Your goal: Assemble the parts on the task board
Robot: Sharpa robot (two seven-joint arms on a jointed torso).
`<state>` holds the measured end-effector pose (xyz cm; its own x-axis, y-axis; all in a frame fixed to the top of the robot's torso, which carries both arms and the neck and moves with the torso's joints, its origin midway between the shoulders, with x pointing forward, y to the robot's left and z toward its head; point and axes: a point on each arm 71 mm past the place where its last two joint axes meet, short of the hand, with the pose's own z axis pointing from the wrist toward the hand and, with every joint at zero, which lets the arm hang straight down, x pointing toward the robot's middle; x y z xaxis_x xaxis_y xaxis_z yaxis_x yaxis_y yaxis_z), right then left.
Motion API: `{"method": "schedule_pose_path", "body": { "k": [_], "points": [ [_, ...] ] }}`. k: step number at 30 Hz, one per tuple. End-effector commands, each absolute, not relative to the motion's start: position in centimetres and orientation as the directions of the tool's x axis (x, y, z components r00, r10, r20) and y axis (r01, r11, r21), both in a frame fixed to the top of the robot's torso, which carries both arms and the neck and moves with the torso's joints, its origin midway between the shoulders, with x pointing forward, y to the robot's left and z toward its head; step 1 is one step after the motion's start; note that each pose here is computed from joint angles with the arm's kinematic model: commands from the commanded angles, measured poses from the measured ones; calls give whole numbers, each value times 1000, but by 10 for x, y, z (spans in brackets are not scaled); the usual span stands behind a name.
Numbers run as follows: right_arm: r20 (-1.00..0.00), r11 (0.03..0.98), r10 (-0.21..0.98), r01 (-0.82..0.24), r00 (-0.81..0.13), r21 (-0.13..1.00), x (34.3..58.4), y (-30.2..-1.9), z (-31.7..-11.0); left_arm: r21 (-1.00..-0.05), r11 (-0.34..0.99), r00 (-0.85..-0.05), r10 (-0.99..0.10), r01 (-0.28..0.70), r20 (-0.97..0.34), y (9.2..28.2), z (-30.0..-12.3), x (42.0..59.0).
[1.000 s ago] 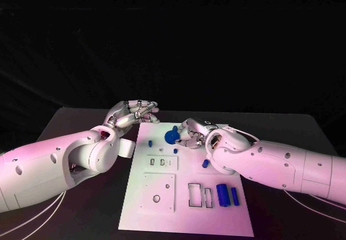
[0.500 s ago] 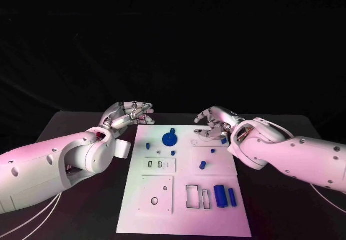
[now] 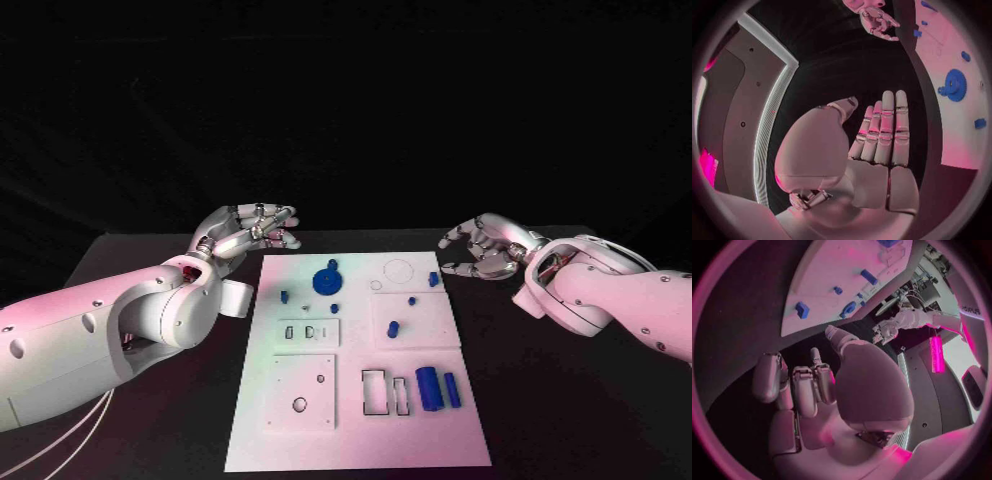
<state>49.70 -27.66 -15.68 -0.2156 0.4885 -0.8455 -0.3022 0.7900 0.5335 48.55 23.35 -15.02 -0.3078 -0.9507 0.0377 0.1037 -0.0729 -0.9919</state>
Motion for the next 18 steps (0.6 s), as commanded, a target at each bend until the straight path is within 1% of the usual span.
{"method": "schedule_pose_path", "body": {
  "k": [1, 8, 18],
  "points": [
    [-829, 773, 491, -305, -267, 556, 497, -281, -165, -990, -88, -331, -942, 109, 47, 231, -149, 485],
    [-834, 788, 473, -287, -284, 544, 500, -286, -177, -990, -87, -331, -943, 108, 47, 231, -150, 486],
    [-854, 811, 455, -279, -252, 515, 508, -277, -187, -991, -84, -324, -945, 108, 45, 233, -150, 487]
  ]
}}
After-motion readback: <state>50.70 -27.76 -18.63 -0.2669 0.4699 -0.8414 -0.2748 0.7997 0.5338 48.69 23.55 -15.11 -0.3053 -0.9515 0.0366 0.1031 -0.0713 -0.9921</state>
